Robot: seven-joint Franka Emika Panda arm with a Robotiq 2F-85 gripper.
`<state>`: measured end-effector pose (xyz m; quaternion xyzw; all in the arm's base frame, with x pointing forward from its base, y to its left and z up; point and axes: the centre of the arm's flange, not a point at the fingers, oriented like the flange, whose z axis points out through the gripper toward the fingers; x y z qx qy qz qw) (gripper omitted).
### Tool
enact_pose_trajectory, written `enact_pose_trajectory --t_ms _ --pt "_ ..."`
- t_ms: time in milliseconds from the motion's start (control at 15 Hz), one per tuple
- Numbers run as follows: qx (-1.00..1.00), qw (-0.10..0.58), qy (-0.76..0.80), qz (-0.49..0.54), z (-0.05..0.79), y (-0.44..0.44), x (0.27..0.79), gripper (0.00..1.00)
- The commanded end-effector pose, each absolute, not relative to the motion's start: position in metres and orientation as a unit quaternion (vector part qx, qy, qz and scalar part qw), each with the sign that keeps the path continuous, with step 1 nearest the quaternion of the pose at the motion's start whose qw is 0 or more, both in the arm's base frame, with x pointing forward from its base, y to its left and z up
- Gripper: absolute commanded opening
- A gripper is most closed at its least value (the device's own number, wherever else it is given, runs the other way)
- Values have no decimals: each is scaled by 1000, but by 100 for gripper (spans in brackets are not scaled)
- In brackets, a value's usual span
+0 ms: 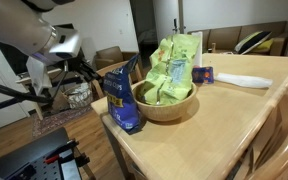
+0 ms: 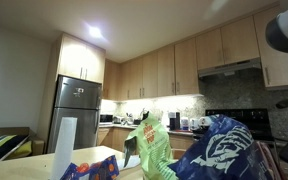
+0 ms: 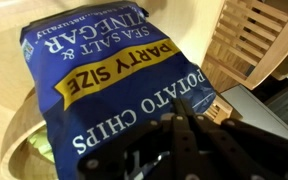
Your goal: Move the blue packet of chips to the right
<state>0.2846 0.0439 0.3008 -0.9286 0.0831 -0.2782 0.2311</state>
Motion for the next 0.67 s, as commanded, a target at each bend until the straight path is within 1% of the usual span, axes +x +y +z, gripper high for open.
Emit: enact_pose_trajectory --t_ms 0,267,600 --pt "-932 215 71 -283 294 43 299 0" --pt "-933 210 61 -287 288 44 307 0" --pt "-913 203 25 -353 279 47 329 0"
